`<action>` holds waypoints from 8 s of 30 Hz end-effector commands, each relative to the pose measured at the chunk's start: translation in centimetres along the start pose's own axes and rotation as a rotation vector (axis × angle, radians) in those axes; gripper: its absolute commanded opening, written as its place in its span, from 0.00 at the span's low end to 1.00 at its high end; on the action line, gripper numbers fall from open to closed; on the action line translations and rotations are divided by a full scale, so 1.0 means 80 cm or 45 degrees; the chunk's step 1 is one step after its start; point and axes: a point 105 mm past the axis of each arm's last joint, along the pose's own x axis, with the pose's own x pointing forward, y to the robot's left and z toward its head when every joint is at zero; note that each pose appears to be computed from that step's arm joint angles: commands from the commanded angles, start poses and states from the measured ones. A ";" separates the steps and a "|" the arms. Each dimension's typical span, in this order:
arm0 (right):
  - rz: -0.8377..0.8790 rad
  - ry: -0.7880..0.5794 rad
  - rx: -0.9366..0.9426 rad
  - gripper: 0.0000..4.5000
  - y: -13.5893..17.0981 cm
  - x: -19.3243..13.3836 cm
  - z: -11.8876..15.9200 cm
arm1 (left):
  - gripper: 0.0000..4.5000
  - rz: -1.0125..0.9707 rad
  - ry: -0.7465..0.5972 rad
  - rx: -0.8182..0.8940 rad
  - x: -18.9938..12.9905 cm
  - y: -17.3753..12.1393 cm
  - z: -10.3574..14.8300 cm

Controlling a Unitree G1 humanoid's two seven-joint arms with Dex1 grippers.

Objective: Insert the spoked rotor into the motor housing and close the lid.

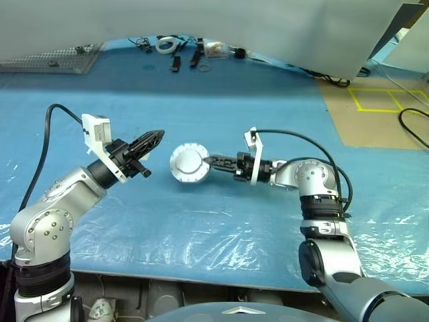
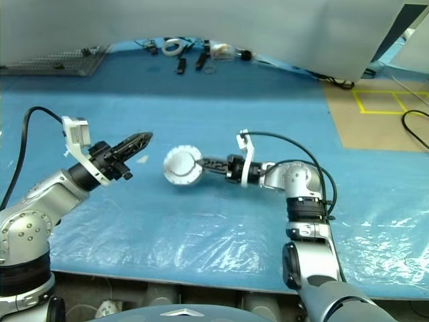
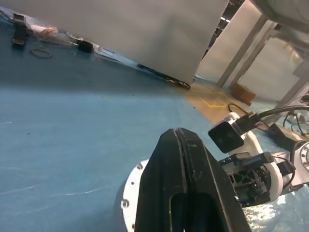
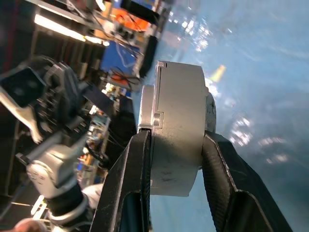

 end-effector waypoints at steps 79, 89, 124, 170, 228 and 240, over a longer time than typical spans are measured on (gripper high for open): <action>0.297 -0.195 -0.036 0.26 0.085 0.008 0.051 | 0.59 -0.283 -0.354 -0.900 0.072 -0.011 -0.025; 0.298 -0.190 -0.028 0.26 0.084 0.008 0.049 | 0.57 -0.287 -0.351 -0.904 0.071 -0.014 -0.027; 0.260 -0.263 0.002 0.67 0.075 0.007 0.058 | 0.56 -0.153 -0.462 -0.827 0.069 0.014 -0.001; 0.012 -0.370 -0.142 0.67 0.033 -0.031 0.090 | 0.55 1.021 -0.316 -0.204 -0.046 0.246 -0.010; -0.084 0.038 -1.023 0.67 0.027 -0.036 0.024 | 1.00 -0.466 0.564 0.645 0.013 0.017 -0.086; -0.131 0.003 -1.052 0.67 0.025 -0.042 0.030 | 1.00 -0.461 0.548 0.612 0.022 0.020 -0.086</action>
